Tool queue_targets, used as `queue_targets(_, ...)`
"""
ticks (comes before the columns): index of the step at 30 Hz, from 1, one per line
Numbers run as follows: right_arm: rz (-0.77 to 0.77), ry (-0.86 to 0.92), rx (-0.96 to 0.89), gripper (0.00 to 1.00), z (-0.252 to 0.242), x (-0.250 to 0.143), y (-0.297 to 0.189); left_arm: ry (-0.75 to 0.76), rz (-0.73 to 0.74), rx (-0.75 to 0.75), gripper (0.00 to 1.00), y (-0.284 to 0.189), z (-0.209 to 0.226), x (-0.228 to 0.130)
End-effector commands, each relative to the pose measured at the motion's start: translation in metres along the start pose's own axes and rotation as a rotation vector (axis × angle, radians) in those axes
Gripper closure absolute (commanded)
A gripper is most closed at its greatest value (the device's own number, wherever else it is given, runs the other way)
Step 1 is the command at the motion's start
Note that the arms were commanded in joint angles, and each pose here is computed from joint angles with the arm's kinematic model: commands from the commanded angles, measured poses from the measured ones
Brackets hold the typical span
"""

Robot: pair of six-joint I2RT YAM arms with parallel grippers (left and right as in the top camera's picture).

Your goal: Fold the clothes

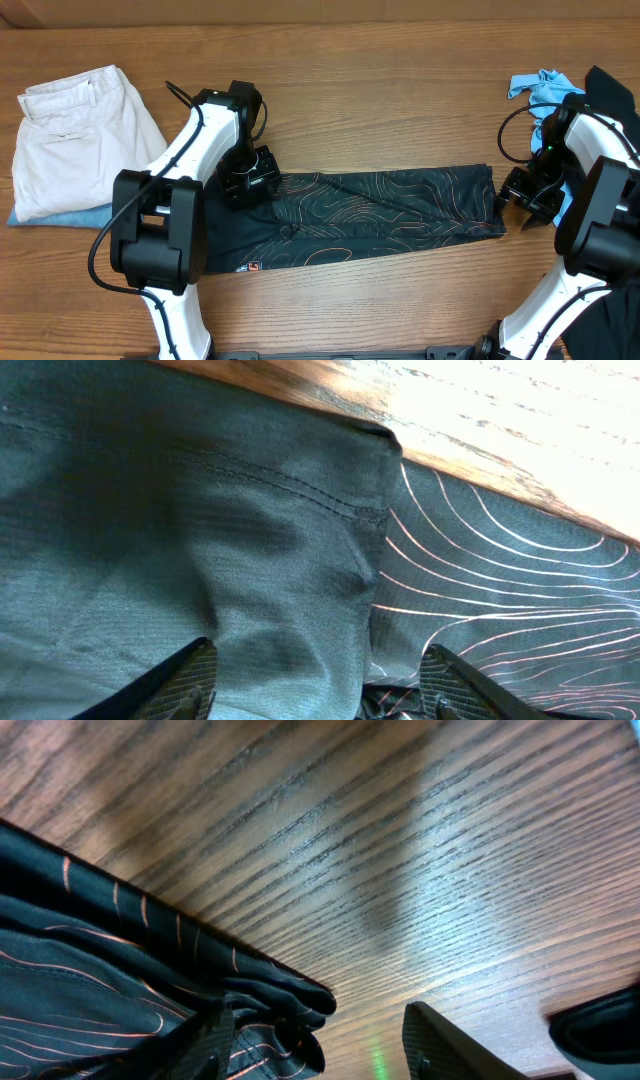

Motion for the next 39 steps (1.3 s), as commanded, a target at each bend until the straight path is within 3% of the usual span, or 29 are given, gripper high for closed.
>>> queue_targets(1,-0.049,0.008,0.002,0.42,-0.001,-0.002,-0.016,-0.001,0.063,-0.003,0.41,0.015,-0.007,-0.005)
queue_targets(3,-0.046,0.008,0.002,0.42,-0.001,-0.003,-0.016,0.001,0.099,-0.004,0.52,0.020,-0.007,-0.006)
queue_targets(6,-0.044,0.008,0.001,0.42,-0.001,-0.003,-0.016,0.007,0.112,-0.006,0.56,0.021,-0.007,-0.007)
queue_targets(12,-0.043,0.008,0.001,0.42,-0.001,-0.003,-0.016,0.003,0.126,0.006,0.96,0.021,-0.005,-0.009)
queue_targets(20,-0.044,0.008,0.001,0.43,-0.001,-0.003,-0.016,0.093,0.175,0.038,0.96,-0.001,-0.003,-0.019)
queue_targets(26,-0.047,0.008,0.001,0.43,-0.001,-0.003,-0.016,0.198,0.074,0.030,0.96,-0.037,-0.015,-0.046)
queue_targets(34,-0.046,0.008,0.001,0.42,-0.001,-0.003,-0.016,0.291,0.084,0.096,0.96,-0.016,-0.029,-0.073)
queue_targets(35,-0.044,0.008,0.001,0.43,-0.001,-0.003,-0.016,0.292,0.085,0.098,0.90,-0.014,-0.029,-0.073)
queue_targets(36,-0.043,0.008,0.001,0.43,-0.001,-0.003,-0.016,0.291,0.087,0.100,0.76,-0.014,-0.028,-0.073)
queue_targets(37,-0.044,0.008,0.001,0.42,-0.001,-0.003,-0.016,0.291,0.087,0.105,0.53,-0.014,-0.028,-0.073)
queue_targets(39,-0.044,0.008,0.001,0.42,-0.001,-0.003,-0.016,0.292,0.078,0.116,0.41,-0.014,-0.027,-0.072)
Point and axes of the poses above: each gripper's point midway between its finger pads, its own y axis out along the fingers, its own z axis along the line the jaws close on, x = y × z, the point moved 10 cm from there along -y, back along the fingers, and after that the axes turned 8 degrees about -y, right-handed, at the moved point
